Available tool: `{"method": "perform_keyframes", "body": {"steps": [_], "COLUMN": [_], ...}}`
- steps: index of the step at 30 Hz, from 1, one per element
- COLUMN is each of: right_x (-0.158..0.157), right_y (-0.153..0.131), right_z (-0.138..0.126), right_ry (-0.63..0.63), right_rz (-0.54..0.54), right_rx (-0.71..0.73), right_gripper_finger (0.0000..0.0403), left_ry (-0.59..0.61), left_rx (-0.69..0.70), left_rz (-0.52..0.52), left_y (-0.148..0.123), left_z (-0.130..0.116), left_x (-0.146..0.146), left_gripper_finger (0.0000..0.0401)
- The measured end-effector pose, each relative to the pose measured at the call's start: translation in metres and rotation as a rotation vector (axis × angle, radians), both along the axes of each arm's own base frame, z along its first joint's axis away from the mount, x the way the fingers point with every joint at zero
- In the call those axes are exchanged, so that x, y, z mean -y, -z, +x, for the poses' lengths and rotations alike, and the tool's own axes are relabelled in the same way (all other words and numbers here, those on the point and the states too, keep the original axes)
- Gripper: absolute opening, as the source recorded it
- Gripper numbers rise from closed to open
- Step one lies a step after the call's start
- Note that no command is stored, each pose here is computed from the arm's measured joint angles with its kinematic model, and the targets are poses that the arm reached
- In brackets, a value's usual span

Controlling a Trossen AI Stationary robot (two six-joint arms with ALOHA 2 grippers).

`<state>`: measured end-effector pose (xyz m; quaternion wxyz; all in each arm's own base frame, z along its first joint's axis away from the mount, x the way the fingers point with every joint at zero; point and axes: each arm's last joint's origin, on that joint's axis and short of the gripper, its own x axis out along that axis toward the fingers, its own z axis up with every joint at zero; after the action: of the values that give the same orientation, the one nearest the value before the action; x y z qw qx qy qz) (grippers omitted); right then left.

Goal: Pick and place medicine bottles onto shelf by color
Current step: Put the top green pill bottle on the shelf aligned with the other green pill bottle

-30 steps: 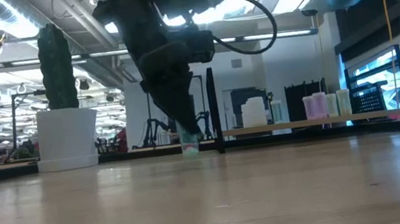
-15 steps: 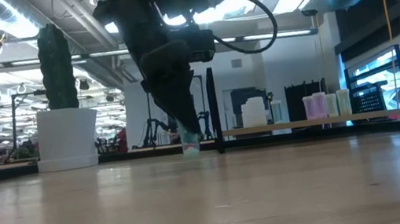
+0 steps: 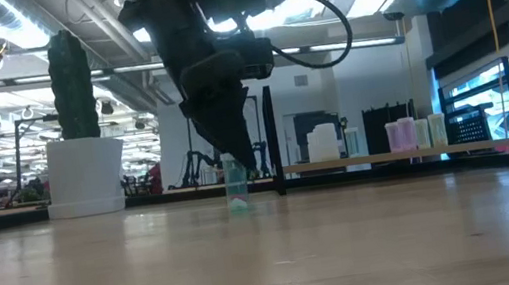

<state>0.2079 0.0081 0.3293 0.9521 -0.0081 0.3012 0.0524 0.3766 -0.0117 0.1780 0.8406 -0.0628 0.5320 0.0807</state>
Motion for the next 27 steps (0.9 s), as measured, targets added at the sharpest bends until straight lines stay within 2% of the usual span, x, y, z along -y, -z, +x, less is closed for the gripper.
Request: {"method": "perform_keyframes", "body": {"steps": [7,15,27], "right_x": [0.000,0.000,0.000], "right_y": [0.000,0.000,0.000], "right_z": [0.000,0.000,0.000], "right_ry": [0.000,0.000,0.000], "right_rz": [0.000,0.000,0.000], "right_rx": [0.000,0.000,0.001], "right_gripper_finger": [0.0233,0.0233,0.0233], "left_ry": [-0.002,-0.002,-0.019], "left_rx": [0.000,0.025,0.175], "left_rz": [0.000,0.001,0.032], "left_y": [0.000,-0.011,-0.066], "left_z": [0.000,-0.003,-0.022], "left_x": [0.000,0.000,-0.002], "left_gripper_finger": [0.0229,0.0229,0.0228]}}
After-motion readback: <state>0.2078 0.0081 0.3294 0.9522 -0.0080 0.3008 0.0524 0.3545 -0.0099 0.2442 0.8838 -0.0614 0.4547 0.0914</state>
